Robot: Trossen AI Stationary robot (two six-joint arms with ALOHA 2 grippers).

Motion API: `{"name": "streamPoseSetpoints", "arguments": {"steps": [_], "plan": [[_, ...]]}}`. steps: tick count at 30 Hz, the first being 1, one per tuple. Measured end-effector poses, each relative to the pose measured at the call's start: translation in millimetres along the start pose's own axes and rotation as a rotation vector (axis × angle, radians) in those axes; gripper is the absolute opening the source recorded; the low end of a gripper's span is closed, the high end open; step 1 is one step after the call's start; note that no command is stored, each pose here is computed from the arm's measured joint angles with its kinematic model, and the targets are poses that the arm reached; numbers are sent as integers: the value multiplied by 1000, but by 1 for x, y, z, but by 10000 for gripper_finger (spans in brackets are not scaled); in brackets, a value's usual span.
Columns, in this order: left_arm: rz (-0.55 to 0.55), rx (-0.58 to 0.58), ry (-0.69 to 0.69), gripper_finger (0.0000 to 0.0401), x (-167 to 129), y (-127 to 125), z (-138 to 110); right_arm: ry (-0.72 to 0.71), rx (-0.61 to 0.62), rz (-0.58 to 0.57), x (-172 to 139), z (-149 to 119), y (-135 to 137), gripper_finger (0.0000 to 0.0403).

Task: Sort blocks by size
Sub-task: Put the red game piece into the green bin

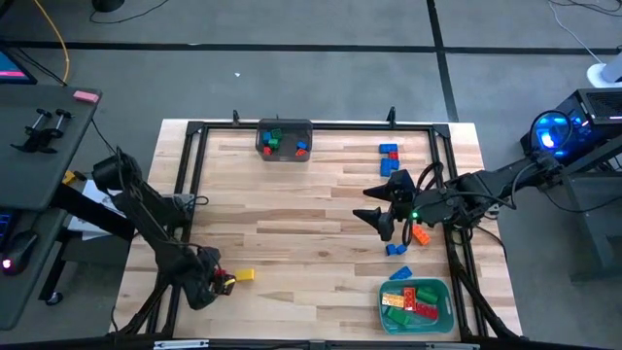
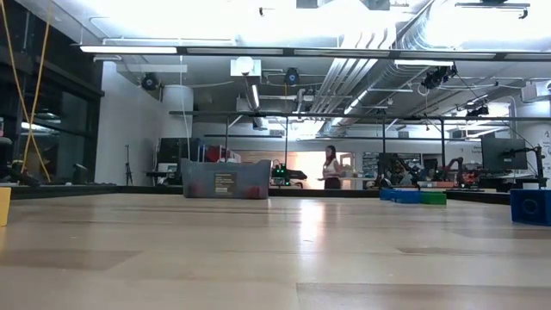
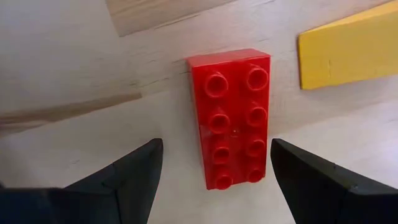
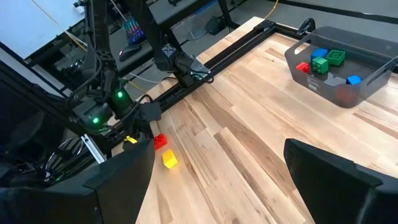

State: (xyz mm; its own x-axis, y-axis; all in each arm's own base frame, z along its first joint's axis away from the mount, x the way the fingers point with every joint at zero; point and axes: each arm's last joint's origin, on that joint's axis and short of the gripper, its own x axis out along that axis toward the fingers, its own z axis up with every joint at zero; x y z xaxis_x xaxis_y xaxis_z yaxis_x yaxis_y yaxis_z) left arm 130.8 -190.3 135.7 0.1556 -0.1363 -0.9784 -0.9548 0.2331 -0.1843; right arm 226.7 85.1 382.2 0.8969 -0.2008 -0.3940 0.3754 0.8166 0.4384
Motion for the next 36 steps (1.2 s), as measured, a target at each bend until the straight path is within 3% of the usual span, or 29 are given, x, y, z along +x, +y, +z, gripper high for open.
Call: {"name": "streamPoseSetpoints", "arguments": {"steps": [5,8,11,14,15,18,22,25,28,32,36], "plan": [[36,28,-31,280,3,1,4,0,1,0,0,0,0,353],[38,55,-32,254,3,1,4,0,2,0,0,0,0,353],[35,92,-25,187,4,1,4,0,1,0,0,0,0,353],[-25,122,-24,97,1,-2,3,0,0,0,0,0,0,353],[-51,137,-24,84,-1,-3,3,0,0,0,0,0,0,353],[-147,196,-44,84,-13,-5,5,-1,1,0,0,0,0,353],[-383,274,-44,84,-50,-11,9,-14,24,38,0,3,3,353],[-642,387,-106,84,-87,-17,19,-39,35,96,-1,7,8,353],[-846,448,-254,84,-120,-26,40,-85,36,139,-1,12,12,353],[-856,538,-446,84,-137,-48,77,-150,39,192,-3,19,18,353],[-815,696,-457,84,-127,-89,107,-214,36,238,-5,26,22,353]]}}
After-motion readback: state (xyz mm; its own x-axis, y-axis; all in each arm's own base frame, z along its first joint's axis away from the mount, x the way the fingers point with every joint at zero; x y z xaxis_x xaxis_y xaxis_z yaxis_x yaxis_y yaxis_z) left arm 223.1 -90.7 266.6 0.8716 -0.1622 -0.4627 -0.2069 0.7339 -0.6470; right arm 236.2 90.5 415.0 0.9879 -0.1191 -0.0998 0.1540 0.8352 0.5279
